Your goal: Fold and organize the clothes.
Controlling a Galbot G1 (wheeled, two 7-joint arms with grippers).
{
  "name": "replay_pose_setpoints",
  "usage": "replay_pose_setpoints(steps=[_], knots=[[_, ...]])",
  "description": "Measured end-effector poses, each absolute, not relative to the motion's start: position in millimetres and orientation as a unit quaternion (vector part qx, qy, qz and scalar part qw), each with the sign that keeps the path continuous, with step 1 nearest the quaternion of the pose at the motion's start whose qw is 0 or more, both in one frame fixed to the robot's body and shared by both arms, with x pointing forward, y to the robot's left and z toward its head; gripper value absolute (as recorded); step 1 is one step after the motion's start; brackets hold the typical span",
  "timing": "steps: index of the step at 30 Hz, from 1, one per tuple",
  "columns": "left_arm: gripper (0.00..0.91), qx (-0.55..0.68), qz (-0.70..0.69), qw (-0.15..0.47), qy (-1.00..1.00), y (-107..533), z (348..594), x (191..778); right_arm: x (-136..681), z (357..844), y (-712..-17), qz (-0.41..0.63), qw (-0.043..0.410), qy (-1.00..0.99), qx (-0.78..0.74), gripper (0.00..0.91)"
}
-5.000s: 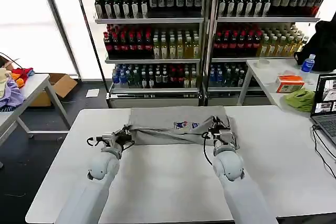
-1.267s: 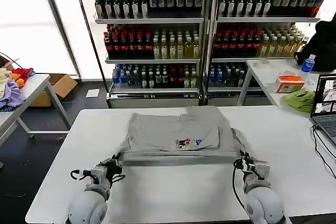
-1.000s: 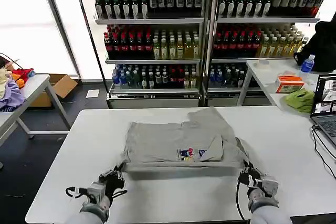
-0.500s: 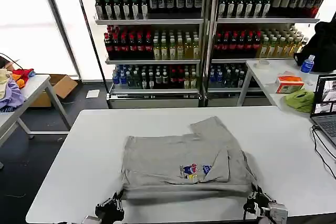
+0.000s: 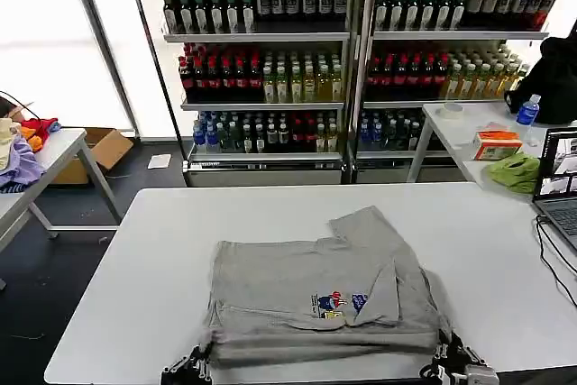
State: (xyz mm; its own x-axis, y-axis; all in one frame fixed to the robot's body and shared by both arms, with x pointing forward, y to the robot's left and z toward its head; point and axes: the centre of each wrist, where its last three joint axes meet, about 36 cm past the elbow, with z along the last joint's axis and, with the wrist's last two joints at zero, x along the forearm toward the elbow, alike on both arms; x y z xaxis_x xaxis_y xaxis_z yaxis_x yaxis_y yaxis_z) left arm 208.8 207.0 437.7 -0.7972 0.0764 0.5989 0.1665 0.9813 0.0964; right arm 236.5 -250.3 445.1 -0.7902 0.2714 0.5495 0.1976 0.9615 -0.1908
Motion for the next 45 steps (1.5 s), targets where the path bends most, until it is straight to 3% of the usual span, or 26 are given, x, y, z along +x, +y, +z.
replay_pose_setpoints(steps=[11,20,34,45], knots=[[0.907,-0.081,-0.063,0.293,-0.951,203.7,452.2,211.0,247.8,469.3,-251.0,0.059,0.256,-0.958,-0.117,0.907],[0.907,-0.067,-0.064,0.242,-0.966,208.5,455.8,242.1,286.0,459.0,-253.0,0.050,0.225,-0.967,-0.110,0.907],[0.907,-0.092,-0.082,0.190,-0.974,222.9,431.5,342.9,403.4,450.3,-254.4,0.051,0.175,-0.981,-0.061,0.907],[0.907,-0.110,-0.080,0.194,-0.971,237.6,426.3,425.2,498.7,443.1,-255.2,0.056,0.183,-0.980,-0.049,0.907]])
